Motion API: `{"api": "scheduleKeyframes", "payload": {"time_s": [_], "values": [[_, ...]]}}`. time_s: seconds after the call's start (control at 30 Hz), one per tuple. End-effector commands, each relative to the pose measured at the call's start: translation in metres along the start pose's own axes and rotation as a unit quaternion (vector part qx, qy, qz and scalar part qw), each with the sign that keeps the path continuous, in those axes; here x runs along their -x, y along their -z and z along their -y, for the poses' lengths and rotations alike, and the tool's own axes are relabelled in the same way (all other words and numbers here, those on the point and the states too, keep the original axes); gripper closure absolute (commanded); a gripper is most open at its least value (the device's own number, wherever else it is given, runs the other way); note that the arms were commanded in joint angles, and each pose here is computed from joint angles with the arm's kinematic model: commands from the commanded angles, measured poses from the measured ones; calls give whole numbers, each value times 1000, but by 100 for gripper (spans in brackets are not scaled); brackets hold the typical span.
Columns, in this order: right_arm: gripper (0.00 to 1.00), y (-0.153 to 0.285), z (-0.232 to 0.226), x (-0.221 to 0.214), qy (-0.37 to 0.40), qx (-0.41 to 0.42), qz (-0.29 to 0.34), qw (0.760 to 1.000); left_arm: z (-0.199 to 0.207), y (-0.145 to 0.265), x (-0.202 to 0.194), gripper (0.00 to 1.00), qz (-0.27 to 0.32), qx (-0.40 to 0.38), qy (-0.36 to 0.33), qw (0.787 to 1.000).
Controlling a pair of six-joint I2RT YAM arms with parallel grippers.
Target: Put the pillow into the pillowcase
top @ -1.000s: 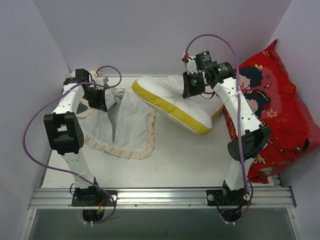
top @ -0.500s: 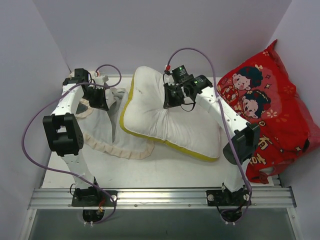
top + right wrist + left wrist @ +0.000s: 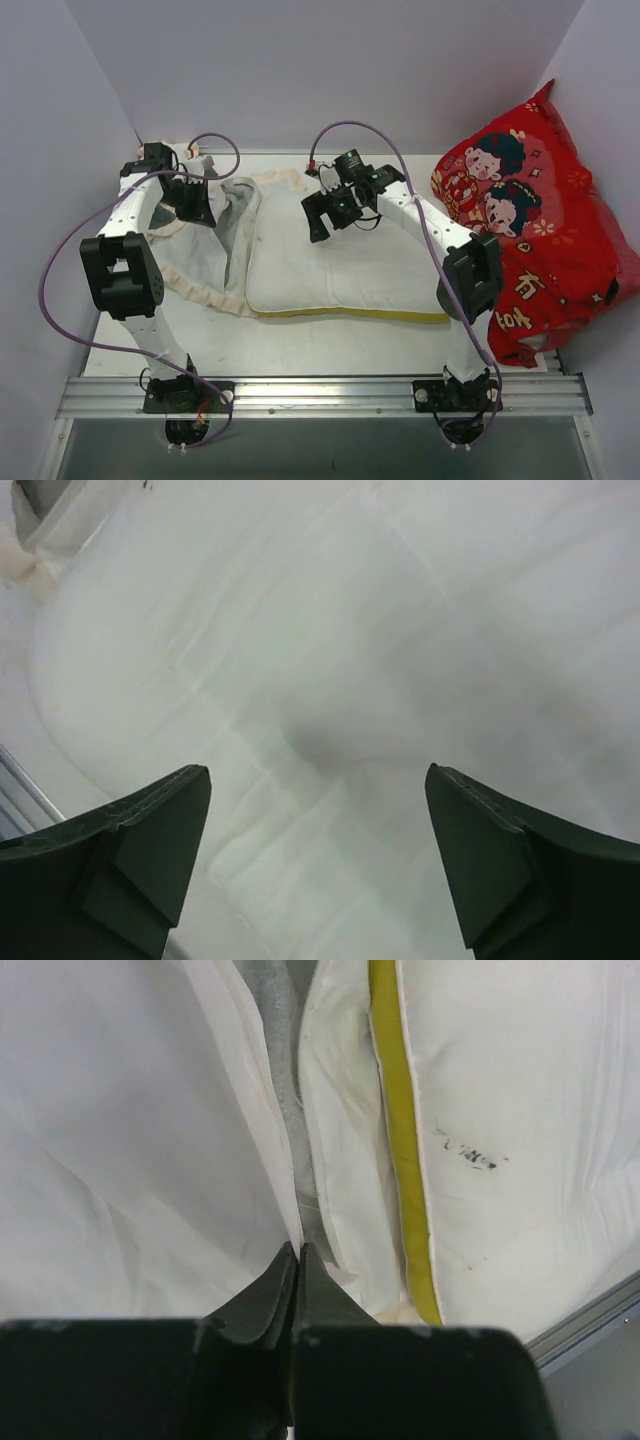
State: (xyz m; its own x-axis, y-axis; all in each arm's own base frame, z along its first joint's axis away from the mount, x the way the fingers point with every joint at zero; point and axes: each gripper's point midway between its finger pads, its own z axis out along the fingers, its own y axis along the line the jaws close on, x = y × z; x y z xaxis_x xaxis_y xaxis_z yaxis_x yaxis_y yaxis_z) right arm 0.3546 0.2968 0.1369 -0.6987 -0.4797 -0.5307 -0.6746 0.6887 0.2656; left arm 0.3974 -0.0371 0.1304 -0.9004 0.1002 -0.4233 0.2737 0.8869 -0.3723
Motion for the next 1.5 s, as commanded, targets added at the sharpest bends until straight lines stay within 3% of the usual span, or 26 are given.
{"api": "scheduleKeyframes", "payload": {"time_s": [0.0, 0.13, 0.27, 0.37, 0.5, 0.73, 0.83, 0.87, 0.97, 1.1, 1.17, 1.47], "values": [[4, 23, 4, 19, 130, 28, 32, 991, 12, 15, 14, 100, 35, -20, -30, 999], [0, 27, 22, 6, 277, 28, 21, 960, 13, 16, 16, 100, 37, -26, -36, 998], [0, 4, 26, -14, 361, 62, -2, 930, 15, 14, 12, 100, 33, -32, -38, 998], [0, -9, 24, -10, 379, 81, 1, 922, 16, 12, 8, 100, 29, -36, -35, 998], [0, -39, 21, -13, 352, 120, -6, 928, 14, 10, 5, 100, 24, -33, -31, 999], [0, -74, 29, -49, 367, 130, -62, 919, 15, 14, 10, 100, 31, -26, -37, 998], [29, -75, 34, -58, 360, 143, -82, 918, 17, 17, 10, 100, 33, -29, -39, 998], [53, -72, 31, -62, 354, 154, -89, 918, 19, 19, 10, 100, 34, -31, -41, 998], [100, -55, 19, -46, 342, 162, -72, 923, 28, 21, 8, 100, 37, -45, -46, 997], [100, -9, -3, -15, 353, 172, -1, 920, 47, 25, 13, 100, 46, -68, -76, 994], [100, 16, -16, -9, 383, 177, 30, 906, 59, 28, 14, 100, 48, -79, -97, 991], [100, 63, -40, -40, 467, 196, 49, 861, 123, 47, 6, 100, 50, -158, -153, 974]]}}
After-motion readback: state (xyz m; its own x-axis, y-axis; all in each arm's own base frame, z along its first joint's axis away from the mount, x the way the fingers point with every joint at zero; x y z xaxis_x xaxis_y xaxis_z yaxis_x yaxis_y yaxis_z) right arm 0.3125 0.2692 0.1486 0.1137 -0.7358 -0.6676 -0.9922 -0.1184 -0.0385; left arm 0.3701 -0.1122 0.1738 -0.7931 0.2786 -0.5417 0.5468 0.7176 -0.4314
